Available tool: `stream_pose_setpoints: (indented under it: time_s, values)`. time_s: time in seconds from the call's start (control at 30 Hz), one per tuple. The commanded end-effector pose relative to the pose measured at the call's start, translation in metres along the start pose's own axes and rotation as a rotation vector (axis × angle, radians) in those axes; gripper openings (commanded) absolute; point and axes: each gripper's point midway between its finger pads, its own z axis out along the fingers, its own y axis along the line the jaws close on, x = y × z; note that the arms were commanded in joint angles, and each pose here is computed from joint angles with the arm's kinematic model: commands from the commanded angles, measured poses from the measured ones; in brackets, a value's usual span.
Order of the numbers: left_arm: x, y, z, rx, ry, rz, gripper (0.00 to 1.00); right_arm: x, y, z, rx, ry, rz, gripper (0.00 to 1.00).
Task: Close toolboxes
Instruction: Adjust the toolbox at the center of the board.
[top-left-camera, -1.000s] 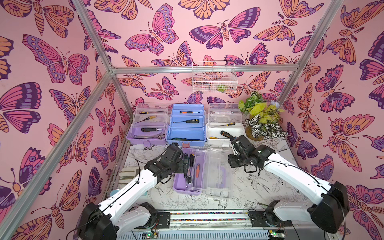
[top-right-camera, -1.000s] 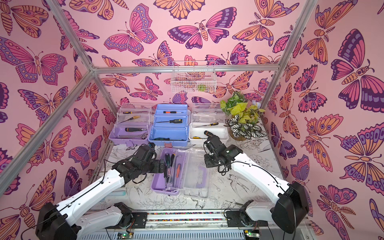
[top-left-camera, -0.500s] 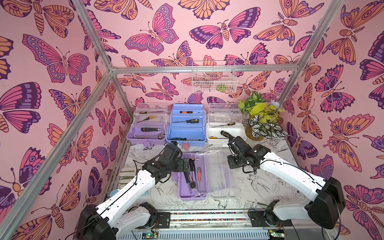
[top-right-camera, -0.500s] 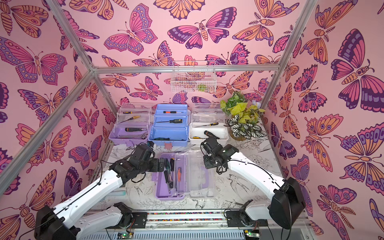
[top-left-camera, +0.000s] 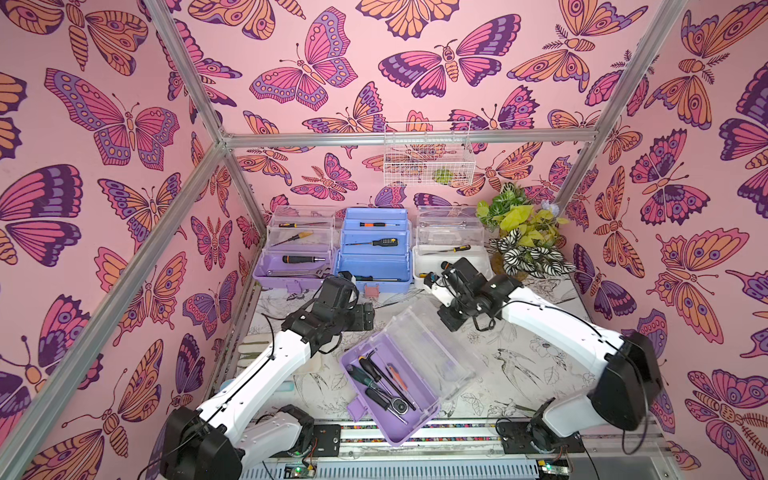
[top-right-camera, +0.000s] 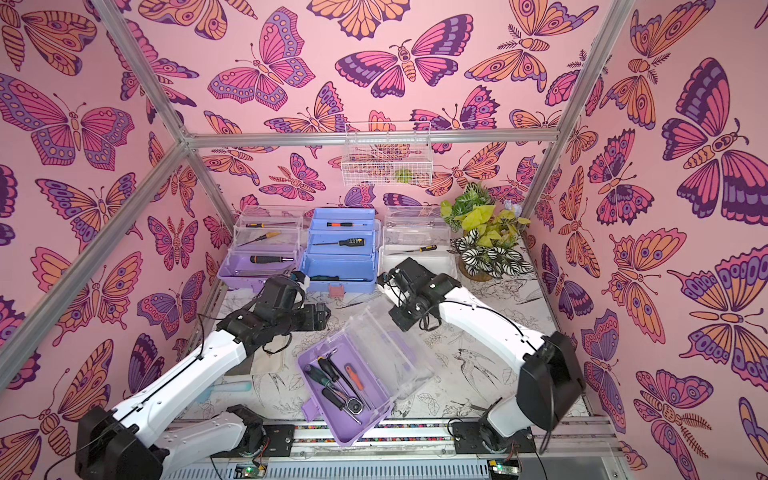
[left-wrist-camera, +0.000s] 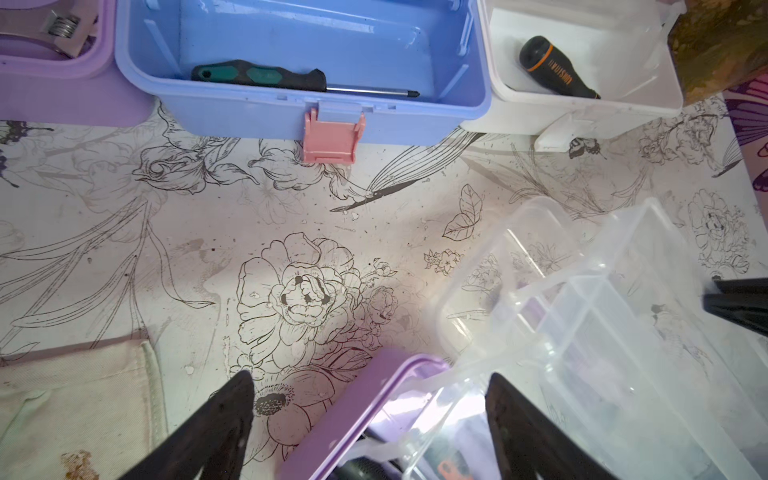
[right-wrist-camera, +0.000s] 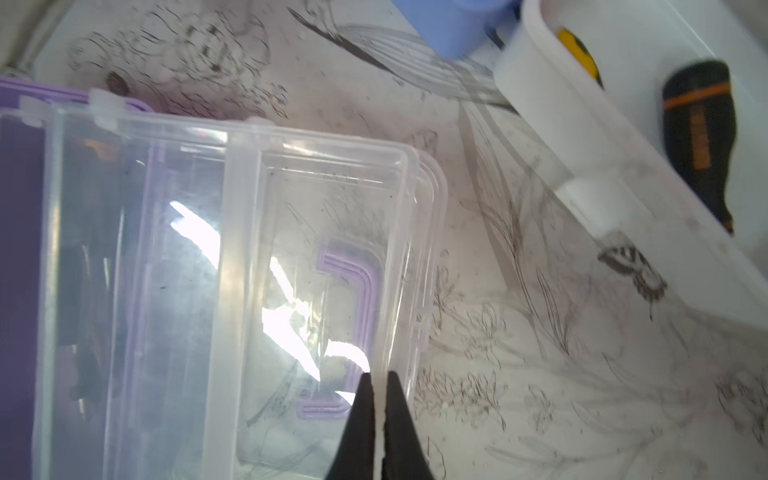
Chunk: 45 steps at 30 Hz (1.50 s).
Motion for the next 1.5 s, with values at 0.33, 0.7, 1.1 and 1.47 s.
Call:
stream_pose_setpoints:
  time_s: [0.33, 0.7, 1.1, 1.47]
  values:
    - [0.005, 0.010, 0.012, 0.007, 0.008, -0.033, 0.88, 0.006, -0.031, -0.078, 0.316, 0.016, 0.391, 0.70]
    - [0.030, 0.014, 0.046, 0.065, 0.088, -0.110, 0.82, 0.088, 0.025, -0.061, 0.125, 0.057, 0.728, 0.59]
    - [0.064, 0.009, 0.041, 0.123, 0.139, -0.204, 0.72, 0.057, 0.035, -0.027, 0.028, 0.098, 0.711, 0.46]
    - [0.071, 0.012, 0.026, 0.117, 0.077, -0.243, 0.71, -0.022, -0.003, -0.026, 0.011, 0.068, 0.619, 0.35]
